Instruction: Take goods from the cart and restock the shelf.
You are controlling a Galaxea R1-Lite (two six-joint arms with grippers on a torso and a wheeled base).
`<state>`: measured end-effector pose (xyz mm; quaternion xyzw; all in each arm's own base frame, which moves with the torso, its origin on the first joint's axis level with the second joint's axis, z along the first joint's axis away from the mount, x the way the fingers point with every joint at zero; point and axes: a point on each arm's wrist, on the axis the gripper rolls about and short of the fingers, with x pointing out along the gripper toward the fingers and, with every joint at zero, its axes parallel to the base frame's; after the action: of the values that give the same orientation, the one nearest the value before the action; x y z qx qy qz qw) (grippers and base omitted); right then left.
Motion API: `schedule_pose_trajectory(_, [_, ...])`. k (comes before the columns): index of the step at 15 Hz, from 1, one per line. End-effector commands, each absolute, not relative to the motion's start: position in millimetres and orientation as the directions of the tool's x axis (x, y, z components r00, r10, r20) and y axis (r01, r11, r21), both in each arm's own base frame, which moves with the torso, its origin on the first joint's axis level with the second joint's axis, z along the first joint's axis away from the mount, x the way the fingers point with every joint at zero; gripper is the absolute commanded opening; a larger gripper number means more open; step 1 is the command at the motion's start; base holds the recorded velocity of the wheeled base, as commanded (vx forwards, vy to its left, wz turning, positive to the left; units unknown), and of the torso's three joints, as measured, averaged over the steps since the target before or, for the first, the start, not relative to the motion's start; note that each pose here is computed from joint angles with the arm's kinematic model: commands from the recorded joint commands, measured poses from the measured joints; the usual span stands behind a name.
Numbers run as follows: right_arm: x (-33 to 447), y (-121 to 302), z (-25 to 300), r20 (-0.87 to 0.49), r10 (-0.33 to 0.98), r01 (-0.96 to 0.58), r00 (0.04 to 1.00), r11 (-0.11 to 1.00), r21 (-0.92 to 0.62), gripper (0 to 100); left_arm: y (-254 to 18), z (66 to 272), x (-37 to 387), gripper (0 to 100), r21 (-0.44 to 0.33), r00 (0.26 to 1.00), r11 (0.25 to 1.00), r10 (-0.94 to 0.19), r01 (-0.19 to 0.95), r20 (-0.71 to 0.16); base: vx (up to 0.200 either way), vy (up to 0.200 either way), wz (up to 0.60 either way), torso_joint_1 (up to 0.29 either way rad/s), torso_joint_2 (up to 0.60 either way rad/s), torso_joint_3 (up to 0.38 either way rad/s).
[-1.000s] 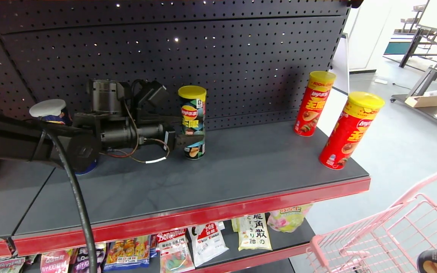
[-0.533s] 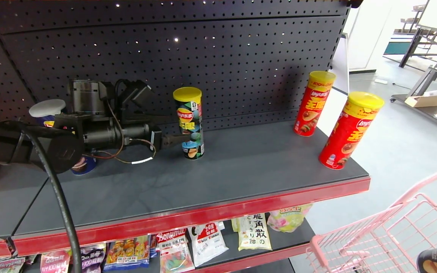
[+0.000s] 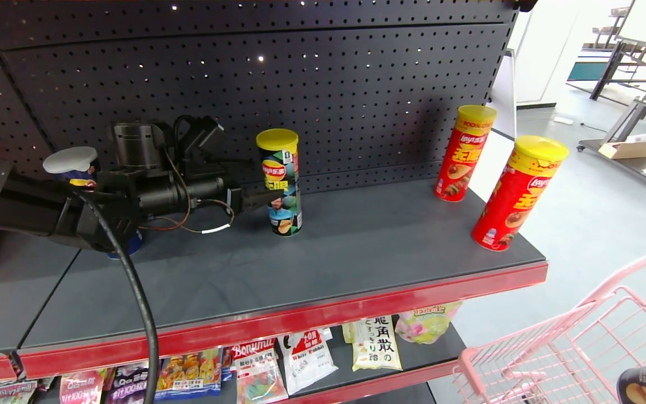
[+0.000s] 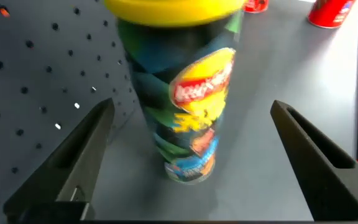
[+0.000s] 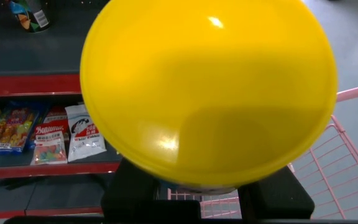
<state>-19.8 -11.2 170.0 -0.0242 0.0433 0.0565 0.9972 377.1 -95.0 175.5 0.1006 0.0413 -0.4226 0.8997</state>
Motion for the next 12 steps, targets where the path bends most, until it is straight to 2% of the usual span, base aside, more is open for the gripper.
schedule_pose_trajectory(1, [-20.1,-11.4,171.4,-0.086,0.111,-0.115,0.990,0.992,-0.044,0,-95.2,172.7,384.4,100,0.160,0.644,0.624,-0.749,0.765,-0.155,0.000,0.000,0.00,0.000,0.00,0.000])
schedule_pose_trajectory(7, [-21.0,-11.7,174.0,-0.078,0.111,-0.114,0.991,0.993,-0.042,0,-96.2,178.7,390.6,100,0.172,0.634,0.613,-0.762,0.771,-0.131,0.000,0.000,0.00,0.000,0.00,0.000])
schedule_pose_trajectory(12, [-21.7,-11.9,178.4,-0.072,0.108,-0.111,0.992,0.993,-0.043,0,-108.0,180.1,402.8,100,0.186,0.618,0.595,-0.778,0.782,-0.111,0.000,0.000,0.00,0.000,0.00,0.000])
